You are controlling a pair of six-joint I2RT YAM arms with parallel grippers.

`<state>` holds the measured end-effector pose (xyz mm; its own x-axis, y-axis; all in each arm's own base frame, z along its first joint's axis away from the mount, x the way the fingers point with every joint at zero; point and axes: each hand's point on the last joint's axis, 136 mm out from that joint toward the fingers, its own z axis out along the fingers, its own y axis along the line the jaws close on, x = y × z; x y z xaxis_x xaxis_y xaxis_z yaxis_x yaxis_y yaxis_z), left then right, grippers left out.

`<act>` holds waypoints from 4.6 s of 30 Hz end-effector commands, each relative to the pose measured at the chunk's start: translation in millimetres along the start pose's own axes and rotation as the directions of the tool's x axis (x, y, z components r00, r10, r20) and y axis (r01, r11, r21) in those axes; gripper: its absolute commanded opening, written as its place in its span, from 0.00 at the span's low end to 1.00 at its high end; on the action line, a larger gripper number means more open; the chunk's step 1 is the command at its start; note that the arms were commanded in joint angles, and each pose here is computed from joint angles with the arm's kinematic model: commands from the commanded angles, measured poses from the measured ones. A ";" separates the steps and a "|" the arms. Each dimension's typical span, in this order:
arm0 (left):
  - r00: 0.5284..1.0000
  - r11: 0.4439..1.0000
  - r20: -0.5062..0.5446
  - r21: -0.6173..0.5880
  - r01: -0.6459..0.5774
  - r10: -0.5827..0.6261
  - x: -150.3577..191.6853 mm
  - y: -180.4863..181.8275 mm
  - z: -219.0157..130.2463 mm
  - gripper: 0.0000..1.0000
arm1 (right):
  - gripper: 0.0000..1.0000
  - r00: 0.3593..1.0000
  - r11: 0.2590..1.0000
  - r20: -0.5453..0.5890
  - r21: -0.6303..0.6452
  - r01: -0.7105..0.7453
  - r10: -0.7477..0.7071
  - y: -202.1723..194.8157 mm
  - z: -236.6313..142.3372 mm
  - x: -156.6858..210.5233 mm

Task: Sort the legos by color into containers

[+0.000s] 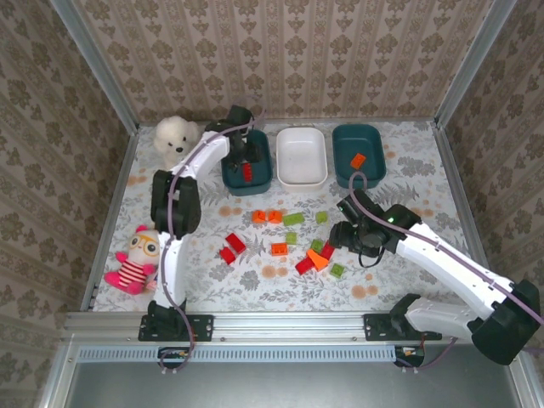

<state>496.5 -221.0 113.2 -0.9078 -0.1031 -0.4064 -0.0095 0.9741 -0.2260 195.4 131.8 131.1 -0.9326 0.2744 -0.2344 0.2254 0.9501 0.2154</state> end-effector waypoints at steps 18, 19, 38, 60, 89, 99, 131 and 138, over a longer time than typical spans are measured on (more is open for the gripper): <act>0.976 0.873 0.209 0.485 -0.049 -0.061 193.8 -16.8 -202.7 0.78 | 0.67 0.973 0.998 -0.224 -0.009 -0.057 0.053 -5.4 78.5 61.4; 0.973 0.869 0.218 0.493 -0.046 -0.071 200.0 -10.8 -208.2 0.79 | 0.67 0.974 0.998 -0.222 -0.013 -0.056 0.051 -3.8 80.4 60.6; 0.972 0.869 0.216 0.494 -0.029 -0.090 209.6 -1.7 -215.5 0.79 | 0.58 0.974 0.994 -0.216 0.096 -0.050 0.070 -23.2 101.5 52.9; 0.968 0.860 0.236 0.508 -0.051 -0.082 200.9 -17.7 -219.4 0.79 | 0.28 0.998 0.992 -0.009 0.105 0.063 -0.063 -3.2 37.3 -9.1; 0.938 0.916 0.239 0.371 0.151 -0.251 172.2 33.4 -225.4 0.80 | 0.35 0.999 1.000 0.022 -0.011 0.023 -0.023 137.8 181.1 -273.2; 0.944 0.930 0.165 0.287 0.230 -0.285 205.5 60.6 -213.6 0.77 | 0.61 0.998 0.998 0.052 -0.049 0.042 -0.040 147.4 163.9 -281.1; 0.873 0.884 -0.151 -0.019 0.467 -0.464 276.1 90.0 -82.5 0.58 | 0.66 0.900 0.701 0.224 -0.567 0.433 -0.375 162.7 -5.6 -10.2; 0.875 0.891 -0.173 -0.075 0.447 -0.453 280.5 94.6 -77.0 0.54 | 0.66 0.904 0.707 0.219 -0.566 0.423 -0.366 161.5 -6.3 -10.4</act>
<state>205.8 -142.8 42.4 -0.8580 -0.5046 -0.0958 -0.4535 0.8319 -0.3199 244.0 280.2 170.6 -0.8604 -0.0751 -0.5041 -0.3967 0.7196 0.5699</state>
